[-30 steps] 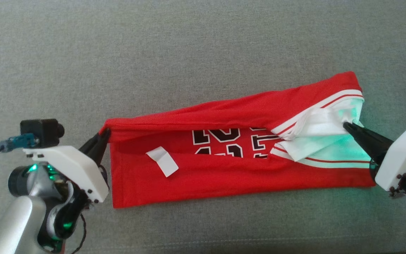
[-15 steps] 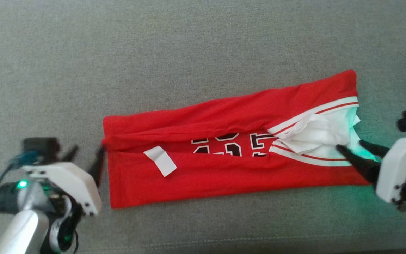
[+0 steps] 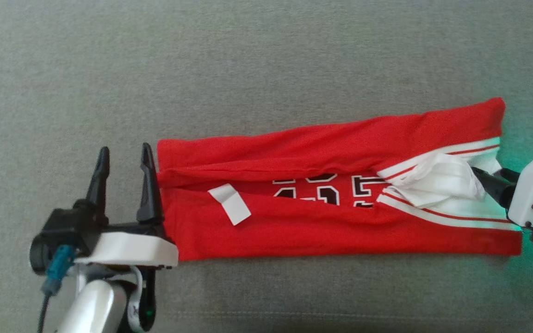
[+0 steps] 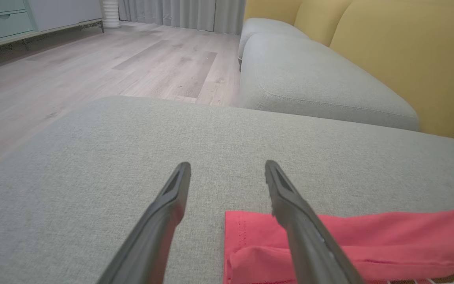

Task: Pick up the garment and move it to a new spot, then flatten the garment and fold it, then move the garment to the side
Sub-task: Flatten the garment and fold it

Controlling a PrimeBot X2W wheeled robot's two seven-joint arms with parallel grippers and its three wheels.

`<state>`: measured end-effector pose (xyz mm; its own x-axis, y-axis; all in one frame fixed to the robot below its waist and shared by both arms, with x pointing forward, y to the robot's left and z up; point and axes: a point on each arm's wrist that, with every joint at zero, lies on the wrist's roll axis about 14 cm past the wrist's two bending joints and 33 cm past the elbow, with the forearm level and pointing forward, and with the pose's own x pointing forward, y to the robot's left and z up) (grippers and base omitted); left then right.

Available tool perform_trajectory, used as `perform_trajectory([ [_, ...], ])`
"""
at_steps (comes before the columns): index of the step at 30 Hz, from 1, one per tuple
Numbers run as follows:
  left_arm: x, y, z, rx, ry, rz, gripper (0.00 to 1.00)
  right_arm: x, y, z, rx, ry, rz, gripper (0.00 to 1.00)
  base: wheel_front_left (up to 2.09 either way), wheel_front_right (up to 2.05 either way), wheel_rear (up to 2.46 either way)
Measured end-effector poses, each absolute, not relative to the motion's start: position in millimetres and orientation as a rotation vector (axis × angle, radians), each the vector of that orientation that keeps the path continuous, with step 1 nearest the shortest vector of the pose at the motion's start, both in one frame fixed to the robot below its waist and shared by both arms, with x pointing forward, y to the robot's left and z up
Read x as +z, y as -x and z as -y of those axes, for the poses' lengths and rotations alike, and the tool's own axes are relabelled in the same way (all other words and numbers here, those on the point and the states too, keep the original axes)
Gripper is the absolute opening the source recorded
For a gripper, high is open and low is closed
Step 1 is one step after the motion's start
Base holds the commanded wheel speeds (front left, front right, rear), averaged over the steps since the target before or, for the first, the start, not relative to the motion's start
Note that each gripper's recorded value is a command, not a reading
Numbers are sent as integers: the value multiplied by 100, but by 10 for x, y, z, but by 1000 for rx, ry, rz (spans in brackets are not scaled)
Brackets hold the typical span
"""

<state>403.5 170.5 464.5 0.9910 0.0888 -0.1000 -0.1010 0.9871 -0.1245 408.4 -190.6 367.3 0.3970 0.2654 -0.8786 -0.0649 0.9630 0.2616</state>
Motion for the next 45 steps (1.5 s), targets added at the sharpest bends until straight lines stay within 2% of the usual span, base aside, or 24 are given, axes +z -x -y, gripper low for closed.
perform_trajectory([
  [8, 4533, -3913, -1732, 138, 147, -110, 100, 3648, -4066, 1588, 299, -223, -1202, 99, 0, 0, 0],
  [9, 4519, -3891, -1725, 138, 151, -116, 100, 3660, -4048, 1514, 321, -231, -1206, 44, 0, 0, 0],
  [10, 4508, -3870, -1715, 139, 158, -120, 100, 3671, -4034, 1453, 336, -245, -1204, 0, 0, 0, 0],
  [13, 4534, -3837, -1712, 148, 166, -112, 100, 3708, -3997, 1331, 357, -311, -1192, 0, 0, 0, 0],
  [16, 4599, -3819, -1711, 153, 174, -90, 100, 3761, -4022, 1454, 307, -350, -1151, 0, 0, 0, 0],
  [23, 4668, -3694, -1705, 159, 200, -71, 100, 4106, -4242, 2533, 2, -354, -968, 0, 0, 0, 0],
  [26, 4683, -3647, -1703, 154, 208, -67, 100, 4375, -4345, 2771, -45, -342, -884, 0, 0, 0, 0],
  [29, 4696, -3598, -1684, 144, 205, -64, 100, 4711, -4466, 2608, 24, -336, -792, 0, 0, 0, 0],
  [34, 4649, -3467, -1681, 138, 193, -81, 100, 5036, -4342, 1792, 293, -303, -784, 0, 0, 0, 0],
  [37, 4662, -3421, -1654, 126, 186, -77, 100, 4948, -4074, 1225, 447, -332, -848, 0, 0, 0, 0],
  [39, 4664, -3411, -1663, 127, 181, -75, 100, 4681, -3816, 839, 541, -352, -947, 0, 0, 0, 0],
  [45, 4661, -3422, -1681, 131, 180, -75, 100, 4330, -3810, 379, 610, -426, -951, 0, 0, 0, 0],
])
